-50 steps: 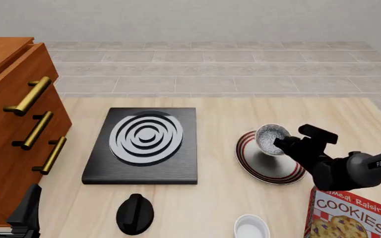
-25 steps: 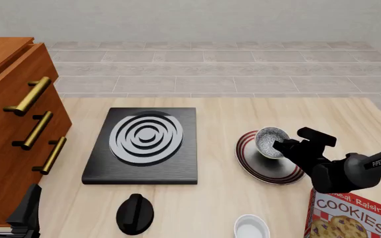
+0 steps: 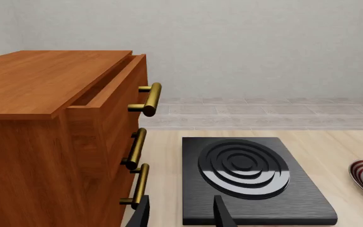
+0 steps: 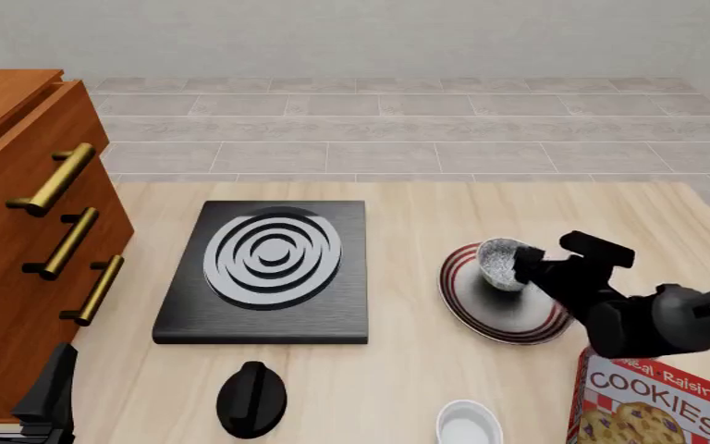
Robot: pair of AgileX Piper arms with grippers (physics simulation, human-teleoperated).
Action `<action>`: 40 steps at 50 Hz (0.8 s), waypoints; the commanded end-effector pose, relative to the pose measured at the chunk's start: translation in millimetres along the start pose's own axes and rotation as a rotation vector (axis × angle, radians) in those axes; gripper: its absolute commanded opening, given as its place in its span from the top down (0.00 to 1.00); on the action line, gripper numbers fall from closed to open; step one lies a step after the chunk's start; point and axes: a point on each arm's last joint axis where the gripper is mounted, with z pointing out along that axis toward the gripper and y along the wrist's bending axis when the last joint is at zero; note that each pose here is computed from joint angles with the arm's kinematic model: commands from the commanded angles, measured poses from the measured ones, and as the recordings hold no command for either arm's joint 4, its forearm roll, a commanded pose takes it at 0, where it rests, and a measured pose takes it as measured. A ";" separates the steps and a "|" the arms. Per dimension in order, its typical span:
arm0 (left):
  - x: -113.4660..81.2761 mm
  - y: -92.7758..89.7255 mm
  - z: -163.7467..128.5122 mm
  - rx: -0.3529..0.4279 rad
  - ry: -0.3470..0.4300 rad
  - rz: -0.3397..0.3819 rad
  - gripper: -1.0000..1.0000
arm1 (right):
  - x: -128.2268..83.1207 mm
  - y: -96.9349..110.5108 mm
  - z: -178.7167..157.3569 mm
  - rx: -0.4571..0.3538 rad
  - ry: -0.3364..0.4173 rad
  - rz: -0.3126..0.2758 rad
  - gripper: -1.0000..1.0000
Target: Pick the akita bowl on the stove and place it on the plate.
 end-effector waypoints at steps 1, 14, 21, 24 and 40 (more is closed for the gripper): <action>0.0 0.0 0.0 0.000 0.000 0.000 0.00 | -30.9 7.9 -24.3 -0.014 -0.070 -0.053 0.00; 0.0 0.0 0.0 0.000 0.000 0.000 0.00 | -67.5 37.9 -56.0 -0.086 -0.142 -0.090 0.00; 0.0 0.0 0.0 0.000 0.000 0.000 0.00 | -75.5 46.2 -67.5 -0.109 -0.168 -0.128 0.00; 0.0 0.0 0.0 0.000 0.000 0.000 0.00 | -79.3 45.3 -73.2 -0.107 -0.190 -0.153 0.00; 0.0 0.0 0.0 0.000 0.000 0.000 0.00 | -72.9 55.1 -135.2 -0.210 -0.405 -0.232 0.00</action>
